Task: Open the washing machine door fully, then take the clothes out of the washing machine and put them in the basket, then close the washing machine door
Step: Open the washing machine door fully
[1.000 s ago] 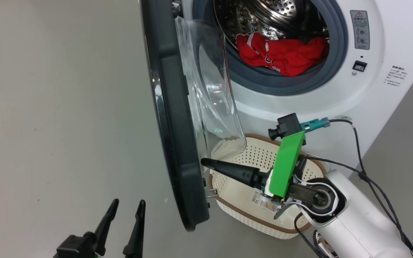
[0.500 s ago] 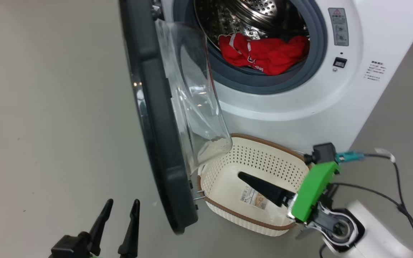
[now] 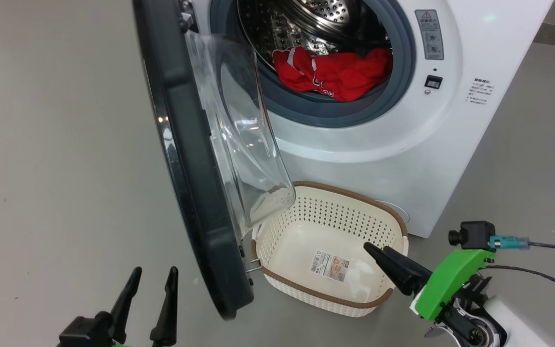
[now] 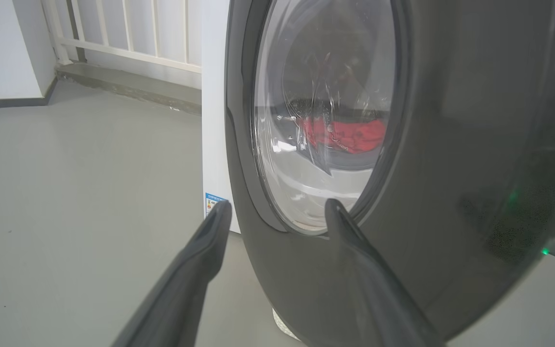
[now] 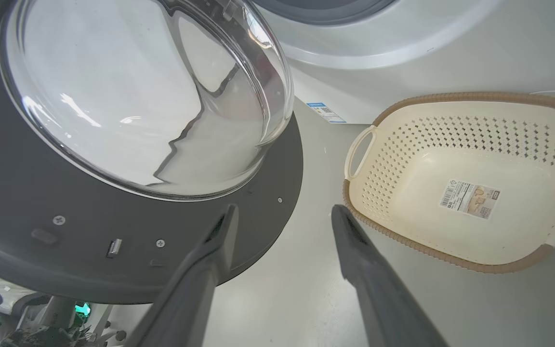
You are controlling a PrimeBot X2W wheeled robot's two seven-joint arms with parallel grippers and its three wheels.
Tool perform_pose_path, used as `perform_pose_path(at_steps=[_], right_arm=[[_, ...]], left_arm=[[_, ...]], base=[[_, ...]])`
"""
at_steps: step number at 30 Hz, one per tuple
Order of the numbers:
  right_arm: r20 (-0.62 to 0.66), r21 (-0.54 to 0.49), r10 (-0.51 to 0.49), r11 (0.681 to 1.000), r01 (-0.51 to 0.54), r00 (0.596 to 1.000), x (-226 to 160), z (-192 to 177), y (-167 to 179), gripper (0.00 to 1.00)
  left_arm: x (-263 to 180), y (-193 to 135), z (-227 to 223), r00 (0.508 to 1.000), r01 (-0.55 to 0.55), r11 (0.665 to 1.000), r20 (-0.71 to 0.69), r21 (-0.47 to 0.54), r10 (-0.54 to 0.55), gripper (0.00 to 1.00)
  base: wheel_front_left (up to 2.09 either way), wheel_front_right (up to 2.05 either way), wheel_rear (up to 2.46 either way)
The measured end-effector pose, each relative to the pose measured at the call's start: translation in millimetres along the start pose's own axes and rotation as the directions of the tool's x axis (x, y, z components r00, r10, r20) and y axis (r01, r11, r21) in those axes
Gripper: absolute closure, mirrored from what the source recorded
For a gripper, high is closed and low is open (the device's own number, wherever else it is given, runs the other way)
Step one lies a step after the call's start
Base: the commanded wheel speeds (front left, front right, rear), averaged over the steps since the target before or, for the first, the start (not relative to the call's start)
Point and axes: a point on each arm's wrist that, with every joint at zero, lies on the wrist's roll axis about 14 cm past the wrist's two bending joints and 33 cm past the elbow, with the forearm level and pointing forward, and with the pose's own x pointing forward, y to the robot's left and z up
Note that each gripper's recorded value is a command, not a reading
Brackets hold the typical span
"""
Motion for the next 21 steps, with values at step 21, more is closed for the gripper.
perform_pose_path(at_steps=[21], right_arm=[[0.271, -0.323, -0.075, 0.932, 0.164, 0.96, -31, 28, -39, 0.0]], left_arm=[[-4, -1, -4, 1.0, 0.008, 1.0, -0.007, -0.003, -0.008, 0.0]], base=[[0.0, 0.0, 0.0]])
